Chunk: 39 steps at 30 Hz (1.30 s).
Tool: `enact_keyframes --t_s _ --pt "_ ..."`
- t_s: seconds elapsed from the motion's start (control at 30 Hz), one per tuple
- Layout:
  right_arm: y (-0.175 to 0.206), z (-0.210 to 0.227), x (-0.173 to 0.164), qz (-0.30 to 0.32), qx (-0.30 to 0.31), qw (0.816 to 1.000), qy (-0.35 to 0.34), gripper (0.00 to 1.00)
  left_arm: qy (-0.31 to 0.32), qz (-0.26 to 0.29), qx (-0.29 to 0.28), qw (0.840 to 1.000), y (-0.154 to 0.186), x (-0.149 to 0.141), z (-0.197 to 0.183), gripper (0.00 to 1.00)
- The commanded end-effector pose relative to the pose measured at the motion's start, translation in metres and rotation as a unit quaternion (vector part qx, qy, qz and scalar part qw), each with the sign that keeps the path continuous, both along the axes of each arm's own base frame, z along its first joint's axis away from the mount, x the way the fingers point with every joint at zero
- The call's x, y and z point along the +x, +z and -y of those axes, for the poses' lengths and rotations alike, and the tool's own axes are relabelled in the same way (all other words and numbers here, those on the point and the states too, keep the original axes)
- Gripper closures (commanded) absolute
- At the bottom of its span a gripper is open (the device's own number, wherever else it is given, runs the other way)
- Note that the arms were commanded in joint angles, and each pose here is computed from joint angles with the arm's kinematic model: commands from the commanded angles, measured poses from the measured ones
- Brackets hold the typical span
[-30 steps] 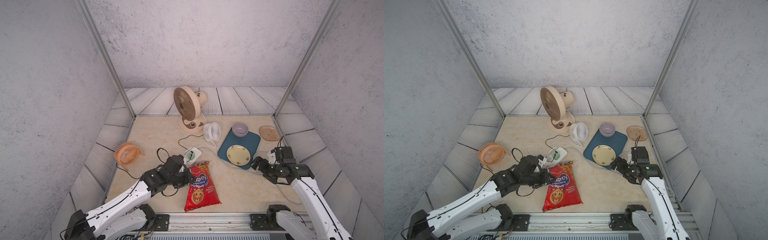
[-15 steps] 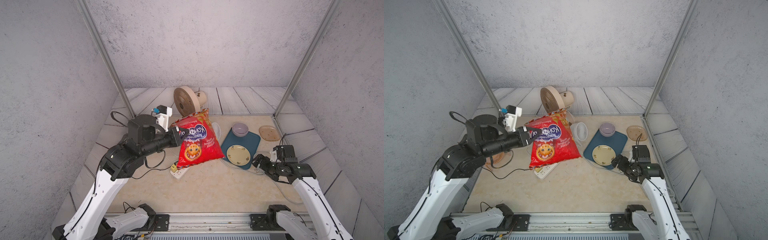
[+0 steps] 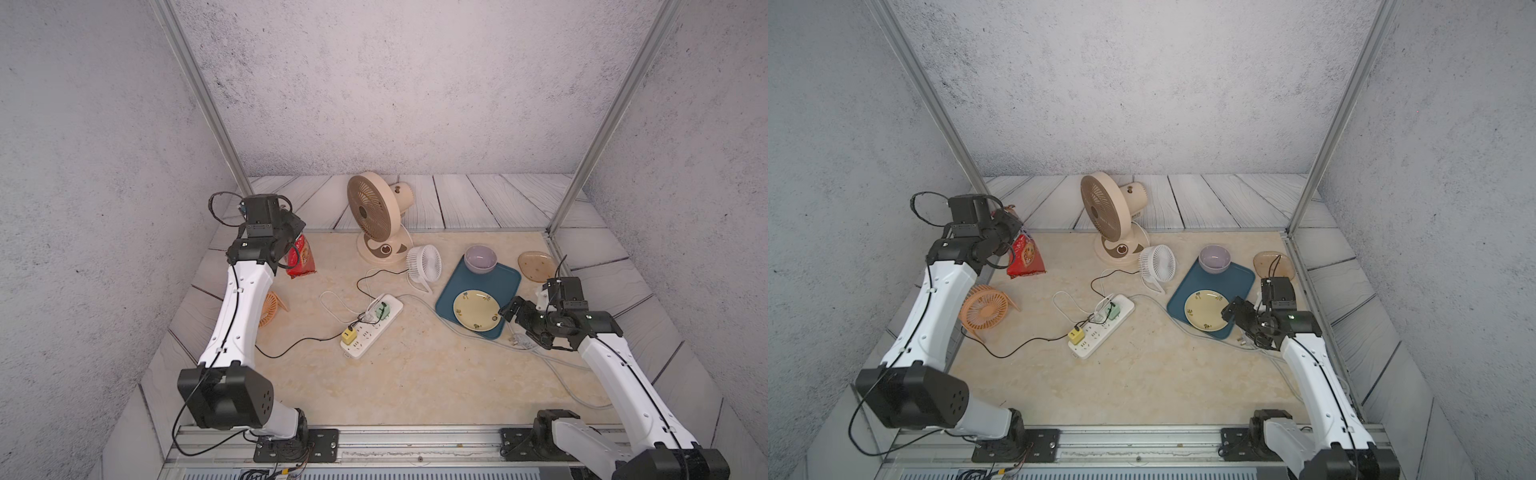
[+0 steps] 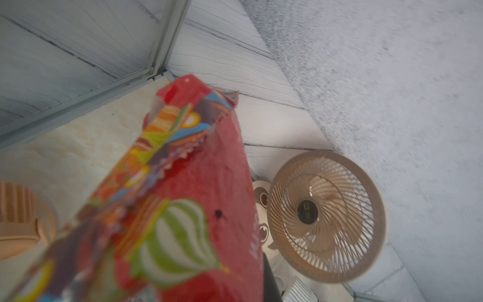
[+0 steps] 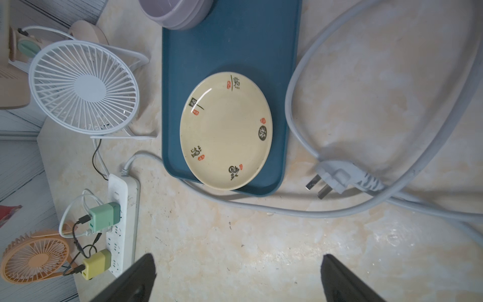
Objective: Unplug the desk fan from the power strip
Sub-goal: Place the distractor at the center of the board.
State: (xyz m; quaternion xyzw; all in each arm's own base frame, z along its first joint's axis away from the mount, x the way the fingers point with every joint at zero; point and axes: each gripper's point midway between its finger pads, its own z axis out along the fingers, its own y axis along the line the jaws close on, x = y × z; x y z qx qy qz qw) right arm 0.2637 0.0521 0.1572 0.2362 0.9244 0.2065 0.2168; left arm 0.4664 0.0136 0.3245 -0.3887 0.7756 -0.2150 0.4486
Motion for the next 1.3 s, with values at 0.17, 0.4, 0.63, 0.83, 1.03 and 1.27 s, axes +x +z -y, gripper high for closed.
enact_keyframes --t_s 0.17,0.4,0.63,0.83,1.03,1.27 --pt "0.013 0.003 0.026 0.012 -0.013 1.000 0.006 0.01 -0.048 0.119 -0.112 0.985 0.026 0.105 0.019 1.00" --pt "0.010 0.012 0.027 0.011 -0.044 0.999 0.000 0.01 -0.037 0.074 -0.132 0.988 -0.051 0.160 0.016 1.00" --pt "0.011 0.018 0.028 0.017 -0.058 0.998 -0.009 0.01 -0.040 0.027 -0.116 0.992 -0.103 0.171 0.011 0.53" --pt "0.004 0.021 0.030 0.008 -0.065 0.998 -0.014 0.01 -0.065 -0.003 -0.069 0.995 -0.089 0.151 0.007 0.01" --pt "0.000 0.023 0.043 -0.012 -0.069 0.997 -0.022 0.01 -0.083 -0.018 0.011 0.996 -0.056 0.121 0.000 0.02" --pt "-0.009 0.011 0.071 -0.049 -0.037 0.998 -0.011 0.04 -0.064 -0.065 0.089 0.992 -0.030 0.065 -0.012 0.02"
